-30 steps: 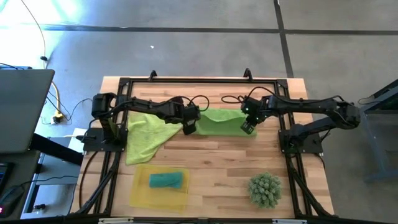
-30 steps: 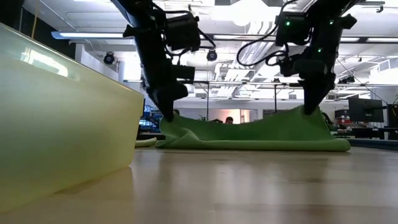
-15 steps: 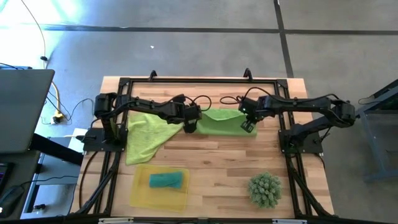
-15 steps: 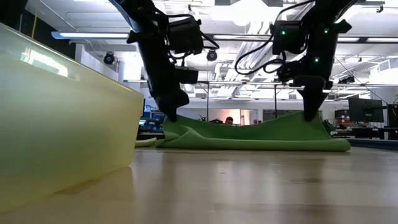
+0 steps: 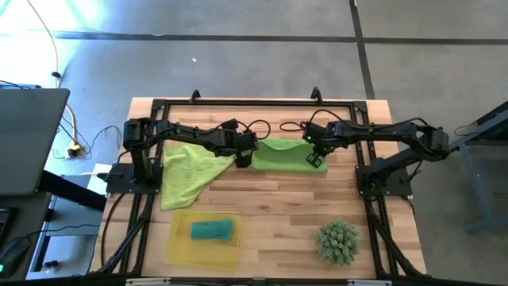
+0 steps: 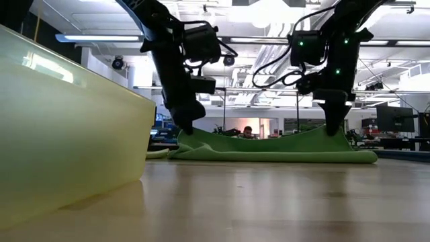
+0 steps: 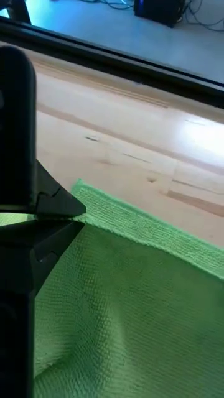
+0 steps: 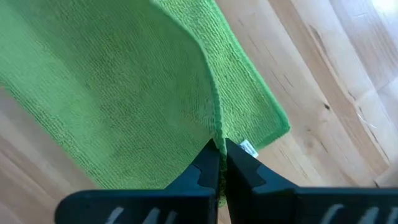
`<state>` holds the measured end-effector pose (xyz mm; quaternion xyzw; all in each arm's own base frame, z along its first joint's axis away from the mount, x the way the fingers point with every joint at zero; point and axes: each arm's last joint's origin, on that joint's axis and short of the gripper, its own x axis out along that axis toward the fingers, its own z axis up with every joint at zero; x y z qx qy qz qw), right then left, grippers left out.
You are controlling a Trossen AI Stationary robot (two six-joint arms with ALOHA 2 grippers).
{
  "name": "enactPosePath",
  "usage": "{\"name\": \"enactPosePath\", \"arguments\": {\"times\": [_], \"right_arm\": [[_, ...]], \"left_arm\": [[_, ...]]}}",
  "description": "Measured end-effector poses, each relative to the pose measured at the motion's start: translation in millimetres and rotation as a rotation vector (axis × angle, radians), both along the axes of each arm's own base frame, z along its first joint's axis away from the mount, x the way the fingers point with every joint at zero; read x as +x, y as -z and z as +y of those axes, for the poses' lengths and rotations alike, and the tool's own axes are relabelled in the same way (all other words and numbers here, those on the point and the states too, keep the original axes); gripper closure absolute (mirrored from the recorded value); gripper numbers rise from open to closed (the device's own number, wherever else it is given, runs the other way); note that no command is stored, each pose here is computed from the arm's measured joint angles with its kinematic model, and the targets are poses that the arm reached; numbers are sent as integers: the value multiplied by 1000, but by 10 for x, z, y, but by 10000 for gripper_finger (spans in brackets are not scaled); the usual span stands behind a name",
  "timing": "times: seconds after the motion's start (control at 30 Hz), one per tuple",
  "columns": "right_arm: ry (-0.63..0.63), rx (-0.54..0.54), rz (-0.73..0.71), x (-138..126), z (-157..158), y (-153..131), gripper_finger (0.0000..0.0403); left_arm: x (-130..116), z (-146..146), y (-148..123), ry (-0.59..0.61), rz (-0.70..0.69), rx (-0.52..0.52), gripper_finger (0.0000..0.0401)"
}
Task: Roll microfiber towels into tight, uniform cylinder then place into a basket
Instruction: Fold the green microfiber towel
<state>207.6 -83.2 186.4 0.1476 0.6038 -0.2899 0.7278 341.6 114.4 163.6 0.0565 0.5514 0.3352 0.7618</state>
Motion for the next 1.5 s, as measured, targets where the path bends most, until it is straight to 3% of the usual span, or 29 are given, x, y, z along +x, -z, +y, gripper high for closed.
{"name": "enactPosePath", "arguments": {"times": [1.3,1.5], "right_arm": [[-32,-94,36,45,-44,44,402],[-70,-150,74,38,-58,39,354]], "left_arm": [[-23,122,-12,-56,-25,28,400],[-22,122,-12,-55,-26,27,400]]}}
